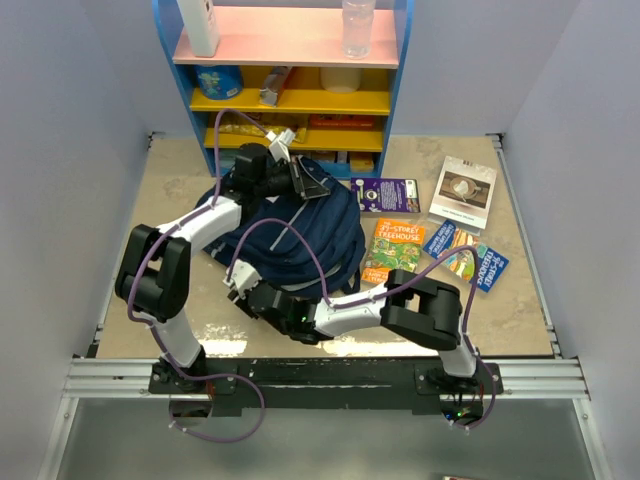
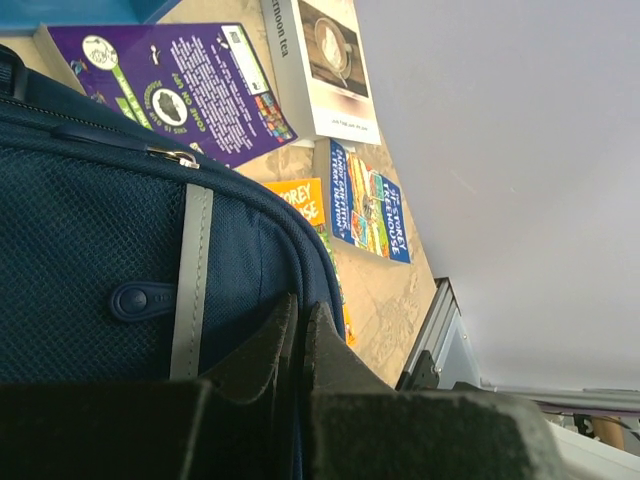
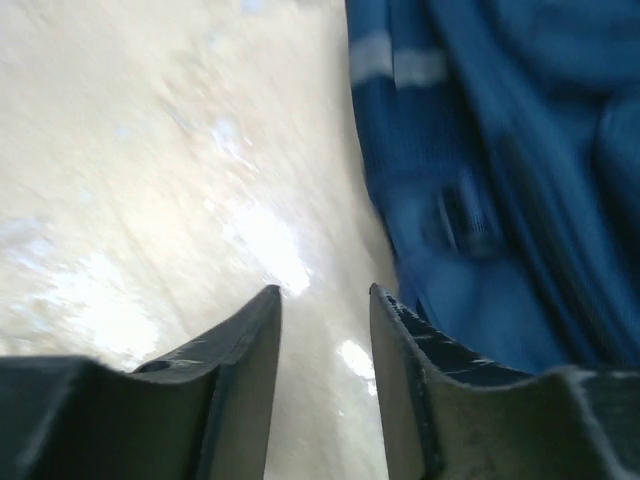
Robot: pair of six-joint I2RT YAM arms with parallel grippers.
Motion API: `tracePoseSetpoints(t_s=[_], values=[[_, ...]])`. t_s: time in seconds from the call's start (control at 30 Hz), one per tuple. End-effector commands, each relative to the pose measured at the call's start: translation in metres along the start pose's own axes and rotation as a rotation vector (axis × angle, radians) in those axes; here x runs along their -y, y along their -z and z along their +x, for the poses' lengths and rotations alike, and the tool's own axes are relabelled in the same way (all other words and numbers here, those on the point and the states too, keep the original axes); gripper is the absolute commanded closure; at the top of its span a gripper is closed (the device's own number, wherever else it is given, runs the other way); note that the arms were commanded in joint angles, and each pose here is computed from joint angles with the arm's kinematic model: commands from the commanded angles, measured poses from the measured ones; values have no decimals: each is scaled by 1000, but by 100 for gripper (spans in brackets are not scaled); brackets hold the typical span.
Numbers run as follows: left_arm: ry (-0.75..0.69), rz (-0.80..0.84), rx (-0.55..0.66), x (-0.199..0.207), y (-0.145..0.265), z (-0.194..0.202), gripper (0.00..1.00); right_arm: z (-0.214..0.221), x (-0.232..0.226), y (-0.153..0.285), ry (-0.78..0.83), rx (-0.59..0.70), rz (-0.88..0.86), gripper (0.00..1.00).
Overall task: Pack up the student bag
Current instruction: Unzip the student bag at the center of the board.
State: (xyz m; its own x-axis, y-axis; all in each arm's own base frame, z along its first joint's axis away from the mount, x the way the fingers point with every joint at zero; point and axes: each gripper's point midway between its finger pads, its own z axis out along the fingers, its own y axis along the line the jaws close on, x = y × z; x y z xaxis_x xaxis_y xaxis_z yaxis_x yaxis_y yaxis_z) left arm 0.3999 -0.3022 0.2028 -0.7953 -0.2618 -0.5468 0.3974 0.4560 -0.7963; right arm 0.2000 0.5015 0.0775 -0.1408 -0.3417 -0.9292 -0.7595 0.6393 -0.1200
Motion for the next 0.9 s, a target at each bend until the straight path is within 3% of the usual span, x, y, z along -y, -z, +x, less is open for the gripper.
tracePoseSetpoints(t_s=[0.0, 0.1, 0.17, 0.2, 0.23, 0.3, 0.37, 0.53, 0.87], values=[[-176, 171, 155, 71, 23, -62, 100, -55, 0, 17, -77, 194, 4, 53], [-215, 136, 145, 68, 32, -74, 100, -39, 20, 46, -121, 183, 36, 44], [-263, 100, 111, 63, 35, -77, 100, -58, 34, 75, -189, 228, 32, 41], [-276, 90, 105, 59, 38, -80, 100, -39, 39, 86, -219, 193, 29, 40], [-310, 88, 88, 55, 38, -78, 100, -59, 49, 105, -276, 242, 30, 40], [-300, 74, 4, 52, 42, -74, 100, -42, 70, 121, -339, 224, 95, 39], [-310, 89, -104, 47, 43, -63, 100, -43, 100, 133, -405, 242, 185, 44], [-398, 114, -226, 43, 59, -51, 100, -27, 153, 127, -525, 206, 310, 67], [-529, 122, -270, 70, 120, -61, 100, 30, 154, 93, -566, 44, 308, 75]])
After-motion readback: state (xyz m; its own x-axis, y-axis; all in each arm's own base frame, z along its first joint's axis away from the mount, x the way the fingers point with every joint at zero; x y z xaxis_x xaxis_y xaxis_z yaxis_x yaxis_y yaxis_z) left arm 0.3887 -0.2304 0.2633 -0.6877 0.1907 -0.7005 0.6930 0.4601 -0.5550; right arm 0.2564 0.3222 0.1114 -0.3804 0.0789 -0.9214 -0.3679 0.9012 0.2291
